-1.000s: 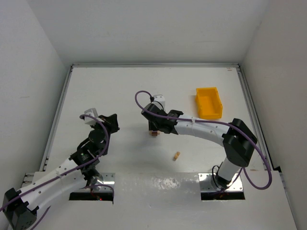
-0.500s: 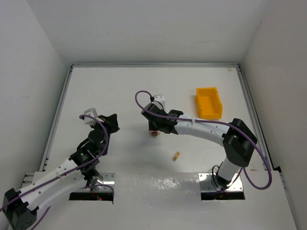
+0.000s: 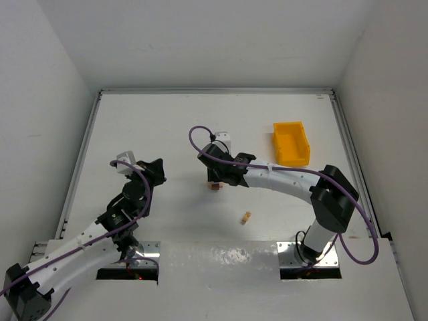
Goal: Build the wood block tower
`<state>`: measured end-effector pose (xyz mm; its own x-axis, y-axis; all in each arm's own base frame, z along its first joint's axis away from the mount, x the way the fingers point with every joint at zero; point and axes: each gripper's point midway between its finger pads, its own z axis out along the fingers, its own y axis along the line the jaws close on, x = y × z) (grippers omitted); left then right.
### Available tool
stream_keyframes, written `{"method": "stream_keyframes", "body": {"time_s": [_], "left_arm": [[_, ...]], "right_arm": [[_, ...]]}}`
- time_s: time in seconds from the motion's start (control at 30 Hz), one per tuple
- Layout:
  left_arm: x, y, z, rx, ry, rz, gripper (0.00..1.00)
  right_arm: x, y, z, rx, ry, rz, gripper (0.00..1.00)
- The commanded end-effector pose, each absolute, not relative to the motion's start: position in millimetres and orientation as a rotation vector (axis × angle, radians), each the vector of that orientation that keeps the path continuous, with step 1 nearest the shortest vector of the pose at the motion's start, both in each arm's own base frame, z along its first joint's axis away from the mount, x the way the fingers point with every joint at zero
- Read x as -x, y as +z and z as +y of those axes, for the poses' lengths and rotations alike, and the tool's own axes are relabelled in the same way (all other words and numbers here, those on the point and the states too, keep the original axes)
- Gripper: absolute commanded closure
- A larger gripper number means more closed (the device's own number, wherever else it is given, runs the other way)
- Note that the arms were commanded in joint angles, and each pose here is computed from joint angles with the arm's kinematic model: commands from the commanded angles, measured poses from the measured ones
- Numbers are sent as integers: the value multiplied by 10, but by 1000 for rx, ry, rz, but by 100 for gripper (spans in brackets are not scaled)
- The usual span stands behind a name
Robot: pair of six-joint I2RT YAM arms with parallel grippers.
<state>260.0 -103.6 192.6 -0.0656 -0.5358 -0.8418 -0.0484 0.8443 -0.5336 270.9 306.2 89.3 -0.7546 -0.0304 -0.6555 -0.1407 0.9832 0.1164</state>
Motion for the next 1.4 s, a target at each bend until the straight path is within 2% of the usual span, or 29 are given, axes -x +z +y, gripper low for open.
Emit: {"method": "stream_keyframes", "body": {"time_s": [0.0,1.3,1.37], "left_arm": [[-2594,2017,-1078,474,-462,1576,100],[-2587,2021,-1081,471,-468,1575,100],[-2587,2025,-1077,473,-468,1573,100]], "right_arm": [[-2777,994,3123,92,252,2385,65],[-2765,963,3083,96,231,2390,63],[-2763,952,3078,100,226,2392,61]]}}
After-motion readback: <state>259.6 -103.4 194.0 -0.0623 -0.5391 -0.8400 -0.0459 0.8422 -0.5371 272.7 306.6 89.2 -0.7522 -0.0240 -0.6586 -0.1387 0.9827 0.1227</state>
